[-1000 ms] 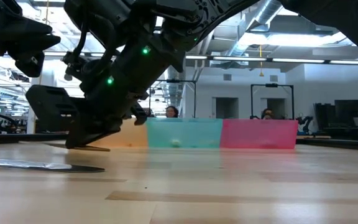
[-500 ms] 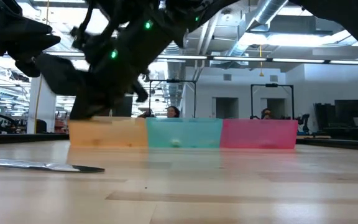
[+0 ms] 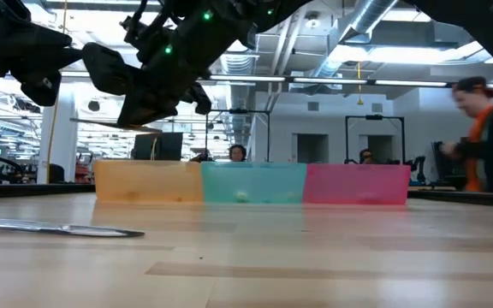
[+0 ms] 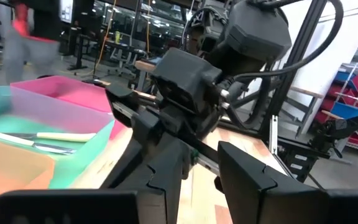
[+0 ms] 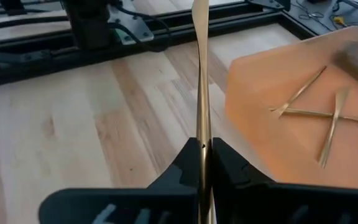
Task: Sort silverware by color (type)
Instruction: Put the gold table knife into the orange bin
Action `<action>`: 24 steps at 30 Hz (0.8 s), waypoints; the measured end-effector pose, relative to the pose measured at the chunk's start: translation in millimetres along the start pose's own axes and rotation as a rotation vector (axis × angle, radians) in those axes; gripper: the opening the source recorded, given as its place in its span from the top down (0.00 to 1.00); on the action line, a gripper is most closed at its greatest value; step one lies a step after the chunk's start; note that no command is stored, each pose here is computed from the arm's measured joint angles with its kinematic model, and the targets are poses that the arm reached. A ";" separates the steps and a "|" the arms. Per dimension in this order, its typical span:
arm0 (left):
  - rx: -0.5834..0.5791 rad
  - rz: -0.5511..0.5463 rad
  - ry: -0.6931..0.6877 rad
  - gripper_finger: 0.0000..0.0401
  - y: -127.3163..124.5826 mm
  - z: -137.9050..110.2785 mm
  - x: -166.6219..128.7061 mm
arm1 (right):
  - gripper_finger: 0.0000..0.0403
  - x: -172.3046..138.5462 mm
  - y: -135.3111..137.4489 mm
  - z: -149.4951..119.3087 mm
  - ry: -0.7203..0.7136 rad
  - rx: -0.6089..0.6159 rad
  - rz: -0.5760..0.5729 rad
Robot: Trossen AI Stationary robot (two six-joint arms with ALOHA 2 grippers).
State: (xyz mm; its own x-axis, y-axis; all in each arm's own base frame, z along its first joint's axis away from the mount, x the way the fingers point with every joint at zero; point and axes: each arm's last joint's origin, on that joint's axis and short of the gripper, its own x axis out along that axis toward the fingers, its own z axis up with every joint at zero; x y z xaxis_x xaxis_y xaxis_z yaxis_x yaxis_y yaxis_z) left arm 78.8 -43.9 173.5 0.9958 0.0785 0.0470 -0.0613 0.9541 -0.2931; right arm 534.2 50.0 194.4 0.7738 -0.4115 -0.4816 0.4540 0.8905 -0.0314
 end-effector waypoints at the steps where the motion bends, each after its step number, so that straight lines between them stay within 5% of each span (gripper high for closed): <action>1: 0.000 0.000 0.000 0.78 0.0 0.0 0.0 | 0.94 -0.2 -1.9 1.1 0.003 0.000 -0.004; 24: 0.000 0.000 0.000 0.78 0.0 0.0 0.0 | 0.94 30.4 -66.0 18.3 0.009 0.090 -0.077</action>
State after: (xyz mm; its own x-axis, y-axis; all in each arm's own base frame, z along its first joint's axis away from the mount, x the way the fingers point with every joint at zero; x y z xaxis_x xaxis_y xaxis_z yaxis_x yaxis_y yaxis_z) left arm 78.8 -43.9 173.4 0.9958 0.0786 0.0468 -0.0616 0.9542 -0.2928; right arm 535.8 -24.9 197.9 0.7312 -0.4763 -0.4883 0.5504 0.8349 0.0098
